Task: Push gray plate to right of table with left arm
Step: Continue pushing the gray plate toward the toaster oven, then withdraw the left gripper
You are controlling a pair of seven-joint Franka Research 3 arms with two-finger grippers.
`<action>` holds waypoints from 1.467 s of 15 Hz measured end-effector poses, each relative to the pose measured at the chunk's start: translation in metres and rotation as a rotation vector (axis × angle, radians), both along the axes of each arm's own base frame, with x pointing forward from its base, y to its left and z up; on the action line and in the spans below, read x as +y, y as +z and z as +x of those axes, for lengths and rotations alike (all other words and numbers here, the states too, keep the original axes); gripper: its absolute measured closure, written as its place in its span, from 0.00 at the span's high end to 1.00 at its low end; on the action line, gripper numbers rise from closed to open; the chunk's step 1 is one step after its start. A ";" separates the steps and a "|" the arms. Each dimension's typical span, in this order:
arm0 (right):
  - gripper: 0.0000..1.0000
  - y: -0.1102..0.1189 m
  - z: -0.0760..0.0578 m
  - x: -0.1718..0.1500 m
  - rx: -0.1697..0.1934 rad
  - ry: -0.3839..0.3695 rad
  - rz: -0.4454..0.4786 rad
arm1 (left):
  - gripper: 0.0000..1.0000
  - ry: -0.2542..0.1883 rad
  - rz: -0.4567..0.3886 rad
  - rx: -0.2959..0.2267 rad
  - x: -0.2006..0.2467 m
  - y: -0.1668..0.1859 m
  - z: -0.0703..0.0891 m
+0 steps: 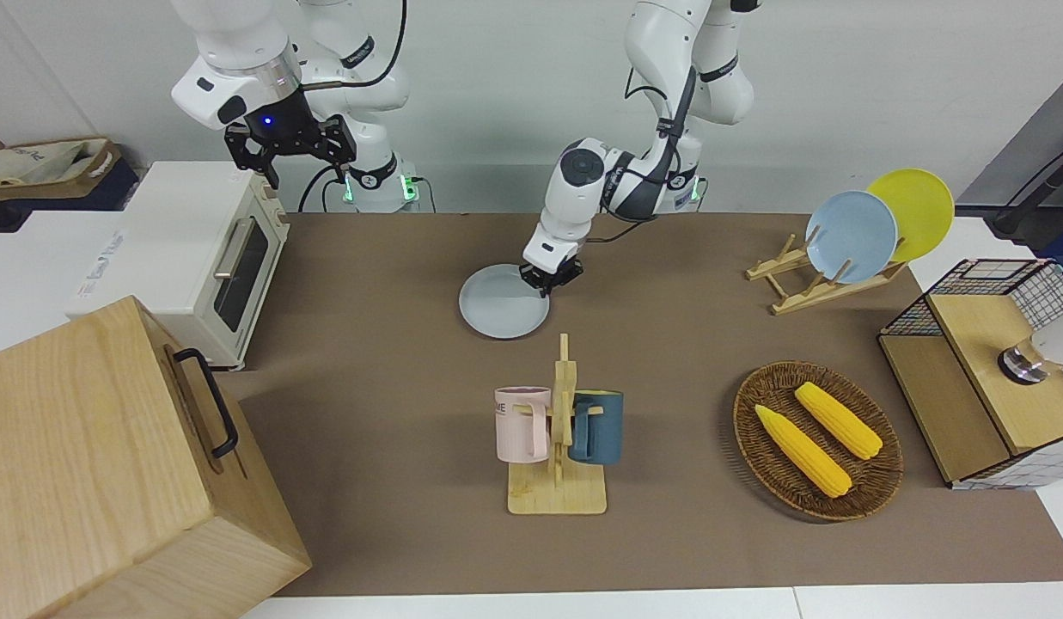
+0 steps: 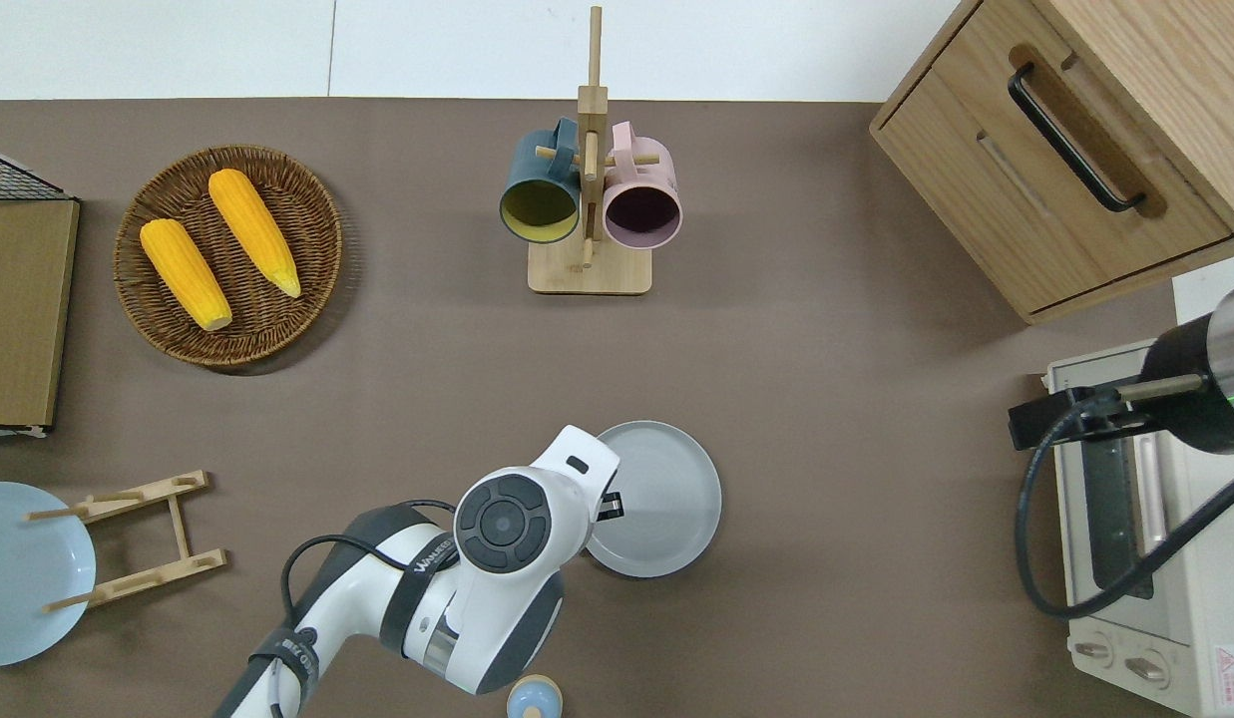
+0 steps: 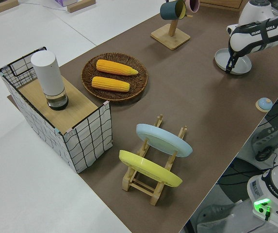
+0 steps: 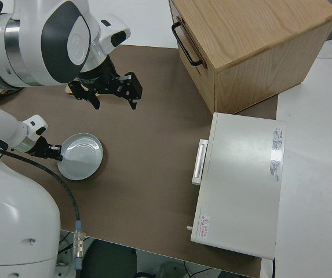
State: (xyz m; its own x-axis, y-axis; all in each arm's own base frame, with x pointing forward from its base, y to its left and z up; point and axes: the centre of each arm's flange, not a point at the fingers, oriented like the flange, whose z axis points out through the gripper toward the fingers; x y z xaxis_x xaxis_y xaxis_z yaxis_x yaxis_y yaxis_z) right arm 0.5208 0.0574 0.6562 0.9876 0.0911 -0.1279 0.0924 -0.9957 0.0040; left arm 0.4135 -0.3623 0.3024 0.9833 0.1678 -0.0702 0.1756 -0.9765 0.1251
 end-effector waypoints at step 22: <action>0.99 0.000 0.000 0.000 0.000 0.000 0.000 | 0.89 0.055 -0.051 -0.013 -0.063 -0.004 -0.015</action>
State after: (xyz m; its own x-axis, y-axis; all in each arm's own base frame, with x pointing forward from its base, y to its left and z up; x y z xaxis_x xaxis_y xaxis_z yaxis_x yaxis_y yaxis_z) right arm 0.5208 0.0574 0.6562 0.9876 0.0911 -0.1279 0.0924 -0.9957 0.0040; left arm 0.3986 -0.4249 0.2982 0.9735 0.2182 -0.0678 0.2270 -0.9576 0.1772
